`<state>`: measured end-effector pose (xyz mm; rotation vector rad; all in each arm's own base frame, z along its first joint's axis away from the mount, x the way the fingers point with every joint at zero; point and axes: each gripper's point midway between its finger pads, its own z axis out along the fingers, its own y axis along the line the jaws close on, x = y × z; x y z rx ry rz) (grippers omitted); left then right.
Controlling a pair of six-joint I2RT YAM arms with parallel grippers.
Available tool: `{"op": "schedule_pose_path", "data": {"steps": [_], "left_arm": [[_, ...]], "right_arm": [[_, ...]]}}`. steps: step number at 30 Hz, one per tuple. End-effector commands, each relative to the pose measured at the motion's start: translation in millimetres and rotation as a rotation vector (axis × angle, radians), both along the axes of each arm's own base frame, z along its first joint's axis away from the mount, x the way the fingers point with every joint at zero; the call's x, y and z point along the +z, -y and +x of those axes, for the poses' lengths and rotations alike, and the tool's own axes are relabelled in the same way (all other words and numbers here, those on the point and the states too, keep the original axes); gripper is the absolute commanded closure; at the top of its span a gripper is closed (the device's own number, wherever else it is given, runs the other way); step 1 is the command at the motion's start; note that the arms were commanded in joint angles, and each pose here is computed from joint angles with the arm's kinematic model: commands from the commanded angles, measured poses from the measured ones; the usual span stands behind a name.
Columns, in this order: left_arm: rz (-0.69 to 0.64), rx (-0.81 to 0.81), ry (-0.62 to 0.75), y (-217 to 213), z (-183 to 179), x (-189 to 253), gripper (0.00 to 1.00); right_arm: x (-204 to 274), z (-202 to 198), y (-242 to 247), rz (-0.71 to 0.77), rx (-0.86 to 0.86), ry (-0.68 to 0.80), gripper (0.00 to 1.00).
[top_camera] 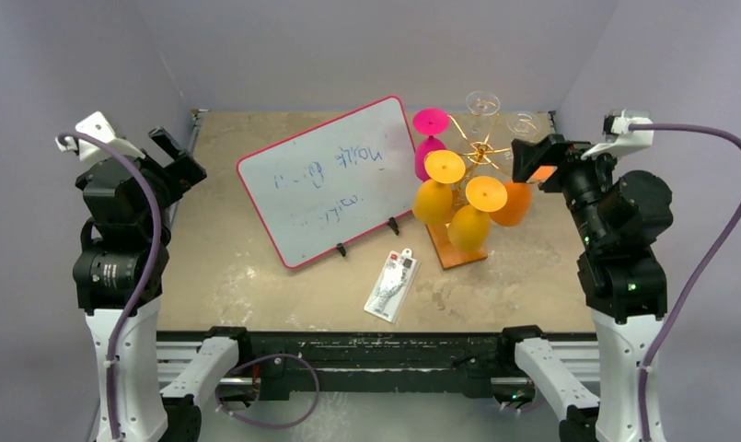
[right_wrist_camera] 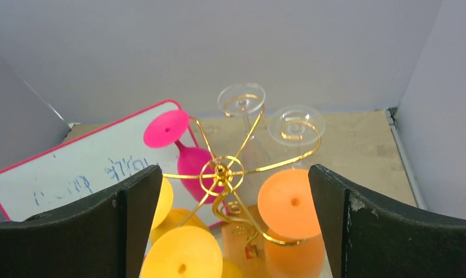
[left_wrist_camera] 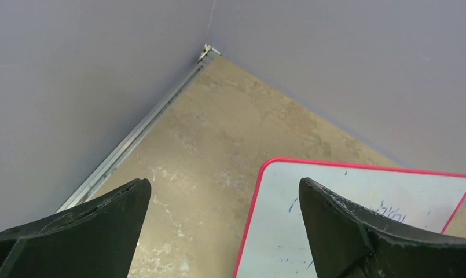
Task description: Take the wine glass off the wine glass rack
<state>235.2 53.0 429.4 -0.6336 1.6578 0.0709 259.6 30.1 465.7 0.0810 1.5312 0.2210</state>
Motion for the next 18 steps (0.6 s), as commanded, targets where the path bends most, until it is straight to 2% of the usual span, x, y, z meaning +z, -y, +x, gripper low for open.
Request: {"op": "schedule_pose_path", "data": {"steps": [1,9,14,18], "left_arm": [[-0.021,-0.023,0.008,5.6,5.6,-11.5,0.0],[-0.083,-0.156,-0.093,32.2,6.3,-71.6,0.01],[-0.202,-0.412,-0.173,83.6,14.3,-115.9,0.07],[-0.293,-0.618,-0.265,125.8,7.7,-151.4,0.05]], "right_arm": [[-11.3,-23.3,-2.5,0.042,0.015,0.0,0.0],[-69.5,-83.1,8.1,0.189,-0.052,-0.103,0.0],[-119.2,-116.7,15.7,0.349,-0.137,-0.225,0.0],[-142.5,-144.3,24.7,0.458,-0.204,-0.23,0.0]]}}
